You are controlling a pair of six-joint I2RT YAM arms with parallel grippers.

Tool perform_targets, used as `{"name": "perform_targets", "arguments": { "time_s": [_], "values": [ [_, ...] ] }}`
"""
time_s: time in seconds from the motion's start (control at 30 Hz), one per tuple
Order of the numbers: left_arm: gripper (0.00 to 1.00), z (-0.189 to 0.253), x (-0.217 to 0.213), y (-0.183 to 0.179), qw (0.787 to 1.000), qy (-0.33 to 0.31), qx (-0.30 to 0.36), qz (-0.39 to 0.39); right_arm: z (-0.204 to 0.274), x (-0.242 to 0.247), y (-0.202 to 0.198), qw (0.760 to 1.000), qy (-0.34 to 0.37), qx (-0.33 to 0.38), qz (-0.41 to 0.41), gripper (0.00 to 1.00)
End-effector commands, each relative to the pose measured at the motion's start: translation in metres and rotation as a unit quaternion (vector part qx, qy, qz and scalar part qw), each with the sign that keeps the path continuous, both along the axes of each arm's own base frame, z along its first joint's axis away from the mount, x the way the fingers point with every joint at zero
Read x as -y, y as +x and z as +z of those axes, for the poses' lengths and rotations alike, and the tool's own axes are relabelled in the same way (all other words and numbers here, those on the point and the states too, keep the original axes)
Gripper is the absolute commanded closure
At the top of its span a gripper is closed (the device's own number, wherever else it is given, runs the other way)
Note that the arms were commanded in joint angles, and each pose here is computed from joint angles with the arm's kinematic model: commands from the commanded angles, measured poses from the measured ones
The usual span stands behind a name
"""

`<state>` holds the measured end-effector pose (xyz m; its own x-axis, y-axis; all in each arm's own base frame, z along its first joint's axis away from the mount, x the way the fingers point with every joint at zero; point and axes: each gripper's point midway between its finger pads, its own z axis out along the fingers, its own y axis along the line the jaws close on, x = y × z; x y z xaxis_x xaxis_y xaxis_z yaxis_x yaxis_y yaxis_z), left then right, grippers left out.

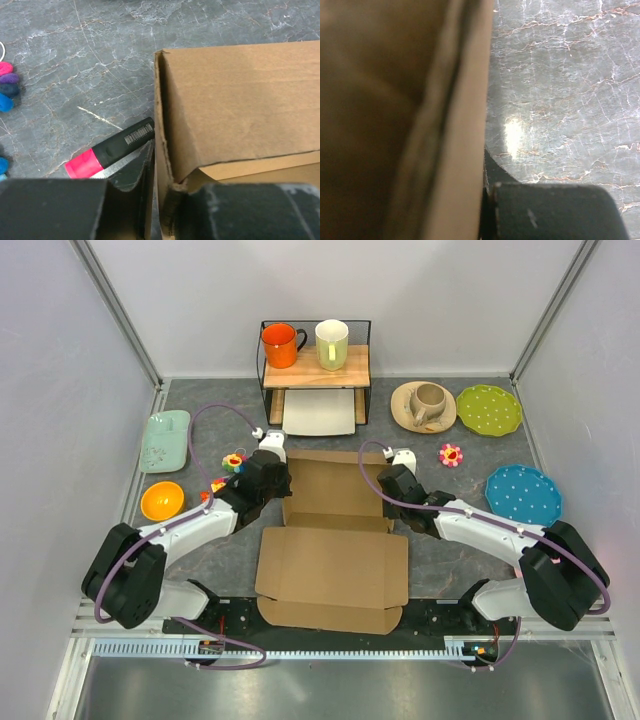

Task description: Fold the paper box

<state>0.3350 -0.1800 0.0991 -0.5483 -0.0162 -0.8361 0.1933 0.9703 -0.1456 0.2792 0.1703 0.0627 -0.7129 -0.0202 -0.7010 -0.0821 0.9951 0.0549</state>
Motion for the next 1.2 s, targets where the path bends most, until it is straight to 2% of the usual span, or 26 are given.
{"name": "perform_targets", "arguments": {
  "time_s": [0.0,0.03,0.3,0.33,0.37,0.43,0.53,0.9,0.97,1.03,1.1,1.17],
  "values": [
    [0.87,-0.009,-0.02,-0.008,0.999,0.039,-0.015,0.022,0.015,-0.009,0.006,1.0,0.016,0.023,0.01,1.0],
    [0.98,-0.011,-0.021,-0.008,0.999,0.041,-0.017,0.023,0.015,-0.009,0.006,1.0,0.017,0.023,0.011,1.0],
    [0.98,-0.009,-0.024,-0.007,0.998,0.054,-0.011,0.04,0.019,-0.008,0.005,0.999,0.024,0.029,0.007,1.0],
    [0.8,-0.012,-0.027,-0.011,0.997,0.058,-0.022,0.043,0.019,-0.008,0.005,0.999,0.024,0.03,0.006,1.0],
    [0.73,-0.013,-0.028,-0.014,0.997,0.06,-0.03,0.044,0.019,-0.008,0.005,0.999,0.024,0.03,0.005,1.0],
    [0.64,-0.008,-0.027,-0.017,0.998,0.045,-0.029,0.044,0.02,-0.008,0.005,0.999,0.026,0.032,0.004,1.0],
    [0.57,-0.007,-0.023,-0.023,0.998,0.028,-0.035,0.037,0.021,-0.007,0.005,0.999,0.025,0.034,0.003,1.0],
    [0.52,-0.016,-0.011,-0.043,0.997,-0.018,-0.075,0.017,0.018,-0.011,0.007,0.999,0.028,0.034,0.009,1.0],
    [0.44,-0.011,-0.007,-0.044,0.996,-0.037,-0.077,0.018,0.018,-0.011,0.007,0.999,0.028,0.034,0.01,1.0],
    [0.41,-0.009,-0.004,-0.047,0.996,-0.048,-0.08,0.014,0.018,-0.012,0.007,0.999,0.029,0.034,0.011,1.0],
    [0.42,-0.006,-0.004,-0.046,0.996,-0.051,-0.077,0.017,0.017,-0.013,0.006,0.999,0.03,0.034,0.013,1.0],
    [0.48,-0.008,-0.006,-0.046,0.996,-0.047,-0.076,0.019,0.017,-0.013,0.006,0.999,0.031,0.034,0.013,1.0]
  ]
}}
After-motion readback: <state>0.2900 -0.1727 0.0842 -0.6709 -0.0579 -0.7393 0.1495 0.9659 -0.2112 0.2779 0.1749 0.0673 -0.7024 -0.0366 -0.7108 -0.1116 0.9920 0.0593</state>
